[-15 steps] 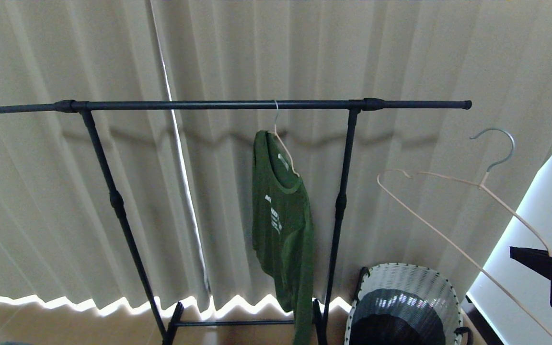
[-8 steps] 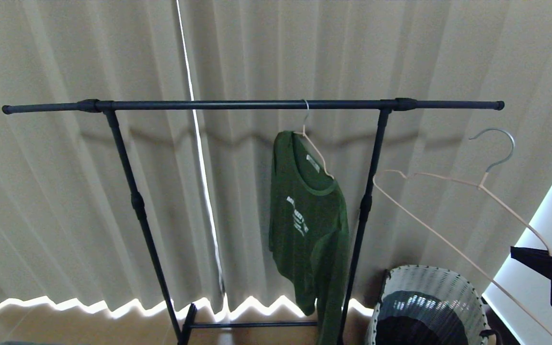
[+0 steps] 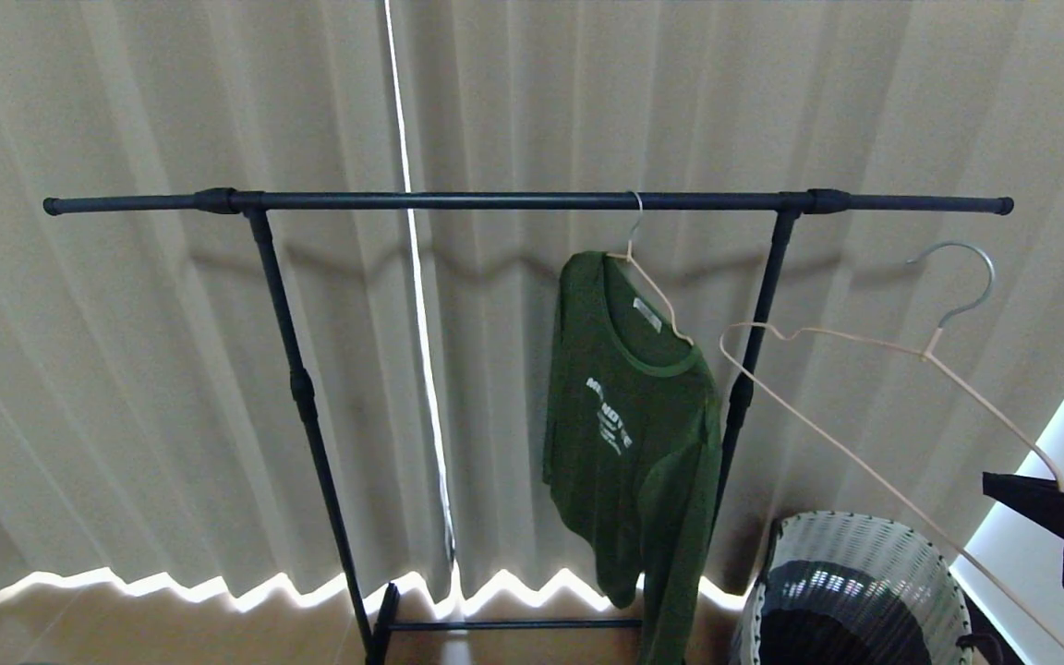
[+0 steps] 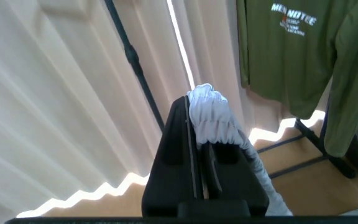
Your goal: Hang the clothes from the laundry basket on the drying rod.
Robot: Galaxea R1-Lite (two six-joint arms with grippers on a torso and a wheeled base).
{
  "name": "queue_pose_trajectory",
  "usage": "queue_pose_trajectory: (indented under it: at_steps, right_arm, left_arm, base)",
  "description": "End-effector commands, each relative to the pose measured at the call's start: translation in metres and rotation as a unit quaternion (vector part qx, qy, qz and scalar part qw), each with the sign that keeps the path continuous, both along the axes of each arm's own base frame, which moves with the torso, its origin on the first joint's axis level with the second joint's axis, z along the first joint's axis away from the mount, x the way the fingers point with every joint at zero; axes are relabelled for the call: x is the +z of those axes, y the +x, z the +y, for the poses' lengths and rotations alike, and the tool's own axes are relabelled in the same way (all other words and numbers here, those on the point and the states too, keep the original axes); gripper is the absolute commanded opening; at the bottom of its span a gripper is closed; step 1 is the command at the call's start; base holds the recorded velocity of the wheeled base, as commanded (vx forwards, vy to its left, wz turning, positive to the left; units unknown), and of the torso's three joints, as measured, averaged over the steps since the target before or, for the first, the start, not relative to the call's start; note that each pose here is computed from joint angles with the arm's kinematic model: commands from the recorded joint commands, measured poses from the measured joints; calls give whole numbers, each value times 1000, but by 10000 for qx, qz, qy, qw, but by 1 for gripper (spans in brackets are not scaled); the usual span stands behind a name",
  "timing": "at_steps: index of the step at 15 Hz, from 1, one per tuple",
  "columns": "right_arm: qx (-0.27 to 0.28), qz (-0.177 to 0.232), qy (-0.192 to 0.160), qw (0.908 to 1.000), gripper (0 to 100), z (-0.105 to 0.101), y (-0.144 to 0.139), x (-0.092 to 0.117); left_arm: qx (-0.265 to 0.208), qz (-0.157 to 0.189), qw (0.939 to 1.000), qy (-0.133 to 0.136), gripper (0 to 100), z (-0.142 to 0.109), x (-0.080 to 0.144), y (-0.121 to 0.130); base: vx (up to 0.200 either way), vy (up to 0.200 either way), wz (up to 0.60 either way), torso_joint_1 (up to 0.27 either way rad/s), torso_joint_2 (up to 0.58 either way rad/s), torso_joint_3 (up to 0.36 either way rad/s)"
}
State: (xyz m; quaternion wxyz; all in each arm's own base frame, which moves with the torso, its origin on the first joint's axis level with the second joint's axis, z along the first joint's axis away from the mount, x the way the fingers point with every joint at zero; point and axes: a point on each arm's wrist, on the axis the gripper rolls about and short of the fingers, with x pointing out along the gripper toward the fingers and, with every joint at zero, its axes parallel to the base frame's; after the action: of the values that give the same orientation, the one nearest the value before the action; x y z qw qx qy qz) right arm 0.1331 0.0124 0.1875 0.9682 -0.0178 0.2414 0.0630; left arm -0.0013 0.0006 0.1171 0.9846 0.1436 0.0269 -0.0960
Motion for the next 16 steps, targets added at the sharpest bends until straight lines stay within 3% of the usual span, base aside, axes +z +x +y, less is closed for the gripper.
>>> queue_pose_trajectory:
  at_steps: [1,4,6,10,13,16]
  right_arm:
    - [33,-115,13,9999,0,1,0,3]
    - [601,-547,378,9960,0,9,4,10]
    - [1044,-563,673,9907,0,19,5,12]
    - [1856,-583,780,9778,0,43,8,12]
    - [2672,-77,1100,9573,0,76,16,0]
    - [2825,-208,1246,9509,0,92,30,-7]
  left_arm:
    - [-5,86,10000,17,0,0,1,2]
    - [-53,672,9973,302,0,-1,-9,6]
    - [-86,774,9964,333,0,-2,10,9]
    - [-131,835,9959,334,0,-7,57,33]
    - [-161,1340,9900,412,0,-17,78,74]
    - [-309,1215,9913,403,0,-30,107,113]
  base:
    - [0,0,0,0,0,0]
    - [0,0,0,0,0,0]
    - [0,0,0,0,0,0]
    - [0,0,0,0,0,0]
    - [0,0,0,0,0,0]
    - [0,0,0,0,0,0]
